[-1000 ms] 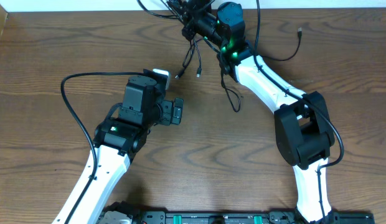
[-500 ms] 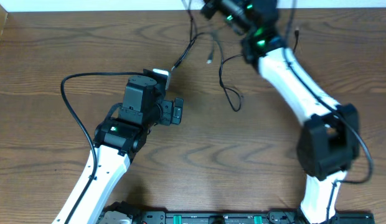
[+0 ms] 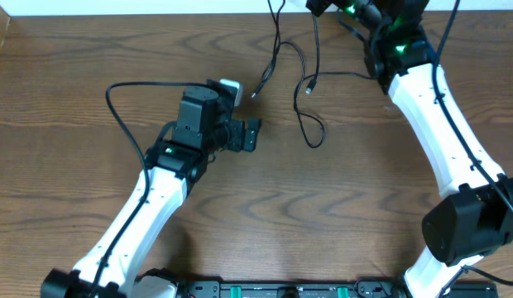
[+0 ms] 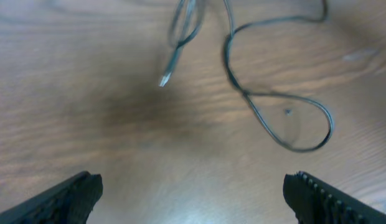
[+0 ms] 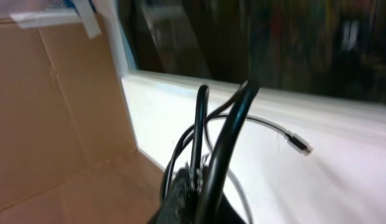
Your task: Untangle cables
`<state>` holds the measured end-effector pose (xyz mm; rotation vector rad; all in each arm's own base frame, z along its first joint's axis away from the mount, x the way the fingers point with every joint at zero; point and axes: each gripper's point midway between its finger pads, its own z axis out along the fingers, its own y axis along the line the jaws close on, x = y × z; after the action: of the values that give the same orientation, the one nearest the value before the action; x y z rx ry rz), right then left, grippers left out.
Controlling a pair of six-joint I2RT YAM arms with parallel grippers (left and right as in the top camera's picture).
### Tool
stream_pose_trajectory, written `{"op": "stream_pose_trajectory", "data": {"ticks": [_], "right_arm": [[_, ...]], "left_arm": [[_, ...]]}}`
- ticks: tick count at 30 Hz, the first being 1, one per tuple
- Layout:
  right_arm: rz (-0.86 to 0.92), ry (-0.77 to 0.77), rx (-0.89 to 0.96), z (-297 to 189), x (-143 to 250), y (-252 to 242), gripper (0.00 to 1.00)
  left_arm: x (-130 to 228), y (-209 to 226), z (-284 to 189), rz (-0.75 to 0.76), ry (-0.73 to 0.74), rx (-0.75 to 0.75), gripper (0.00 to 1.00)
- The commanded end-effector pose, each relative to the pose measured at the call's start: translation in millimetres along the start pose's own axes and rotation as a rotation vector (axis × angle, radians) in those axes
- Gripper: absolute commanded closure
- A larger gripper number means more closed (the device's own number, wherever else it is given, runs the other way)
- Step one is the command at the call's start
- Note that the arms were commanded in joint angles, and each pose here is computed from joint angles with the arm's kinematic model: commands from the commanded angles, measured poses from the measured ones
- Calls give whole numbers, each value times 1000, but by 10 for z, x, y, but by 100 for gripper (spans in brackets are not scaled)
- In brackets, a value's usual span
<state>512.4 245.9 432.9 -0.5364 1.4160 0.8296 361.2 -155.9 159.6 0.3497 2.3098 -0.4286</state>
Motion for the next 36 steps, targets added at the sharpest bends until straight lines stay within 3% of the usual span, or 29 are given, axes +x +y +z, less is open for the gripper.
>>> {"op": "stream_pose_trajectory", "data": {"ticks": [1, 4, 15, 27, 36], "right_arm": [[81, -19, 10, -192, -292, 51, 99], [106, 5, 16, -251, -284, 40, 99], [278, 89, -196, -313, -200, 402, 99], [492, 193, -359, -480, -192, 667, 99], [544, 143, -405, -505, -424, 754, 99]], "left_arm": [[-181, -228, 28, 73, -54, 137, 2], [-245, -350, 42, 157, -89, 206, 2], [-62, -273, 352, 565, -65, 195, 2], [-242, -219, 717, 610, -171, 172, 2], [-121, -455, 1061, 634, -191, 222, 2]]}}
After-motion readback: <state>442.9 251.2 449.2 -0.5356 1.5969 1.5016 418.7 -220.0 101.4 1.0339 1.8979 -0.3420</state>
